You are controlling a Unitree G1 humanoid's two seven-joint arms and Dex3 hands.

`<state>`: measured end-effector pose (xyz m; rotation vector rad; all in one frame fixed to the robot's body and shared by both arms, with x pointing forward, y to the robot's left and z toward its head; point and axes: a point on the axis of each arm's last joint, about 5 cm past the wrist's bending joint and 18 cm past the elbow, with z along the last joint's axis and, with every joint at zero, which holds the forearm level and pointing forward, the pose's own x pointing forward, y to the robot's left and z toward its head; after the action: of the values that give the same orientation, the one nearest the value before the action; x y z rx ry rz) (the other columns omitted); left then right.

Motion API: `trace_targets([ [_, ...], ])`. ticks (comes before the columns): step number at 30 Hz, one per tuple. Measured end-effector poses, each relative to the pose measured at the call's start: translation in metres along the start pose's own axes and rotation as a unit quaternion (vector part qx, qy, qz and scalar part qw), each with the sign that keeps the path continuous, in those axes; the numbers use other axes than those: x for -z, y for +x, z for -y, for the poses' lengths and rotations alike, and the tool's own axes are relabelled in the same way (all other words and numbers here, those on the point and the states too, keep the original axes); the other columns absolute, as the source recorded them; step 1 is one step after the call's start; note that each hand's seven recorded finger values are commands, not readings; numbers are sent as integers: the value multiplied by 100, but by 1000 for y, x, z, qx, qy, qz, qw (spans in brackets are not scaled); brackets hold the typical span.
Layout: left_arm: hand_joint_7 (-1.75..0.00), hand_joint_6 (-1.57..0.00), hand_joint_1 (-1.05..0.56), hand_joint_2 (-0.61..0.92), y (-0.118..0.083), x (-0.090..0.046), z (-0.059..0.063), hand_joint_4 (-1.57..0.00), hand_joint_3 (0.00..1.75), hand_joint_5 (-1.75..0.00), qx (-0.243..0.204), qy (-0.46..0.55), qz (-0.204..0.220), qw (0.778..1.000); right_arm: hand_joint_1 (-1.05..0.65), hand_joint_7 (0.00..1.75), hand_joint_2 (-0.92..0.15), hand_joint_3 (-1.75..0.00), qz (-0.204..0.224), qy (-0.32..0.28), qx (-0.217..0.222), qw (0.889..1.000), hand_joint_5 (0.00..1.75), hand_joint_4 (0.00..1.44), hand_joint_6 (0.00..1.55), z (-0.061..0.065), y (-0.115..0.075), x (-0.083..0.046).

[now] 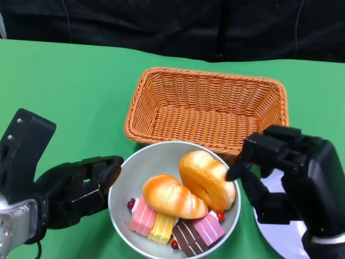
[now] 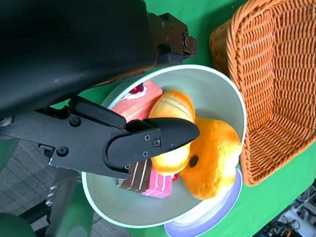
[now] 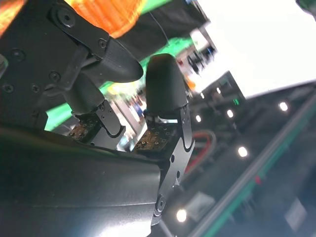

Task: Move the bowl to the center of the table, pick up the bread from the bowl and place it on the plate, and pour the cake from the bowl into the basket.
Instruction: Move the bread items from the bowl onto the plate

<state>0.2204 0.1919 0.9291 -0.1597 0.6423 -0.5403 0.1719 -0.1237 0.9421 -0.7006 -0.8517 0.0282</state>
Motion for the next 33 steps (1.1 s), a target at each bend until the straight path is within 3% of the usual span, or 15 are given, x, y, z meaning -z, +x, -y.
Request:
trace_targets([
  [2,-1,-10,-59,92,0,0,0,-10,60,-7,0,0,0,1000,-22,65,-35,-106,-9,-2,-24,1000,124,69,72,0,0,0],
  [4,-1,-10,-59,92,0,0,0,-10,60,-7,1,0,0,1000,-30,52,-53,-71,-17,-7,-44,999,104,56,63,1,1,-1],
  [5,-1,-10,-60,92,0,0,1,-10,60,-7,1,0,-1,1000,-31,49,-57,-64,-22,-10,-55,998,101,54,62,1,2,-2],
  [7,-1,-10,-60,92,1,0,1,-10,60,-7,1,1,-1,1000,-39,33,-81,-21,-31,-26,-85,996,84,36,52,1,3,-3],
  [9,-1,-9,-60,92,1,0,2,-9,60,-7,3,0,0,1000,-49,24,-88,-11,-36,-46,-112,992,78,23,43,2,3,-4],
  [14,0,-9,-60,92,1,0,3,-8,60,-6,6,-1,3,1000,-63,14,-92,-3,-50,-102,-183,977,72,3,33,1,4,-4],
  [19,0,-9,-60,92,0,-1,5,-8,61,-7,8,3,6,1000,-68,11,-92,-2,-43,-128,-226,965,71,0,32,-4,9,-4],
  [24,-1,-9,-61,92,0,0,6,-8,60,-8,8,2,6,1000,-68,11,-92,-2,-47,-134,-243,960,75,2,36,-10,8,0],
  [33,-1,-10,-61,92,0,0,7,-8,60,-8,5,3,6,1000,-59,12,-91,0,-38,-164,-249,954,80,9,45,-43,-3,15],
])
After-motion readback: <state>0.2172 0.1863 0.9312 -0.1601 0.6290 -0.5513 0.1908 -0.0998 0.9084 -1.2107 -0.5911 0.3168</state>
